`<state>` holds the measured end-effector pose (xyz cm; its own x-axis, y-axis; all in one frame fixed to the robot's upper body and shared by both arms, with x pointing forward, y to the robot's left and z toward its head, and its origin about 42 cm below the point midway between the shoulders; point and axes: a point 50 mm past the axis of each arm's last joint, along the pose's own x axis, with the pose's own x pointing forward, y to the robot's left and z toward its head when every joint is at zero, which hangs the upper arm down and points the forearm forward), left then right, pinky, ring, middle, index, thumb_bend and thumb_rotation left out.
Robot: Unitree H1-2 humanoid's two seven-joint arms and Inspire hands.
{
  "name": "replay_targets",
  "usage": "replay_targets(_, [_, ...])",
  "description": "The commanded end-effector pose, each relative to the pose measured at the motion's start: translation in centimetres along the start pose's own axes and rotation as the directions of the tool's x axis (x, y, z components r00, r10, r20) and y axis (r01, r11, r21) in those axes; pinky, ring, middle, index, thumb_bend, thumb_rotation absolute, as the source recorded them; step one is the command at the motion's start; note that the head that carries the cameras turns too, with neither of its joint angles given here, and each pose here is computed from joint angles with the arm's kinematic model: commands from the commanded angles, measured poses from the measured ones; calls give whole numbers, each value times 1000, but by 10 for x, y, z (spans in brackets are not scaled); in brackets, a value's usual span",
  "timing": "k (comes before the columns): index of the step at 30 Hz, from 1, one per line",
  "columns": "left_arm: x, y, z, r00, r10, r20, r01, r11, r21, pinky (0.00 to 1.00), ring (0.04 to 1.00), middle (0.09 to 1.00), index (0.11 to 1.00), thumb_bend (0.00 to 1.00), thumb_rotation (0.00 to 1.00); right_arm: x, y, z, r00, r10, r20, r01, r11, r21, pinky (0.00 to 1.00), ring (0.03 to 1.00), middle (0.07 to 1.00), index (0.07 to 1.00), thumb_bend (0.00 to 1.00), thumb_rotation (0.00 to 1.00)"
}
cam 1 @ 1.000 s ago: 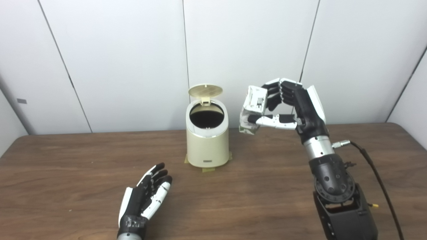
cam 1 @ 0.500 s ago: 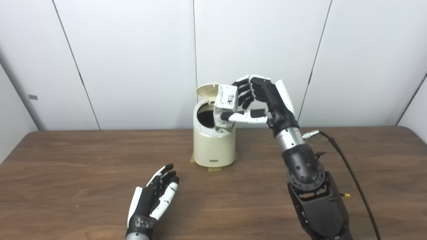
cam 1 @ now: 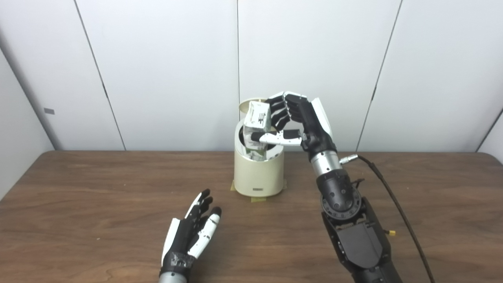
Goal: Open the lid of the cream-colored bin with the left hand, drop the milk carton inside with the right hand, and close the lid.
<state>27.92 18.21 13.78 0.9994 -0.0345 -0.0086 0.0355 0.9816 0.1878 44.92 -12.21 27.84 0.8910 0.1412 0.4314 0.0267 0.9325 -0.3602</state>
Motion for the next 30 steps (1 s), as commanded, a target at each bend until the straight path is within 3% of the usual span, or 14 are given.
replay_targets(1, [5,-3,14,998,3,64,-3,1000,-1,975,964,941,965,414,693,29,-9,40,984,-71,164,68,997,25,331,412,502,514,499,0])
replay_targets(19, [-2,-9,20,998,8,68,-6,1000,-28,968,950,922,944,444,622,40,-9,30,986,-103,129,102,995,14,315,418,504,515,497,0])
replay_targets(30, [-4,-10,18,999,-8,35,9,1000,-24,970,965,946,912,448,688,38,-5,21,979,-137,151,137,991,12,315,412,492,516,498,0])
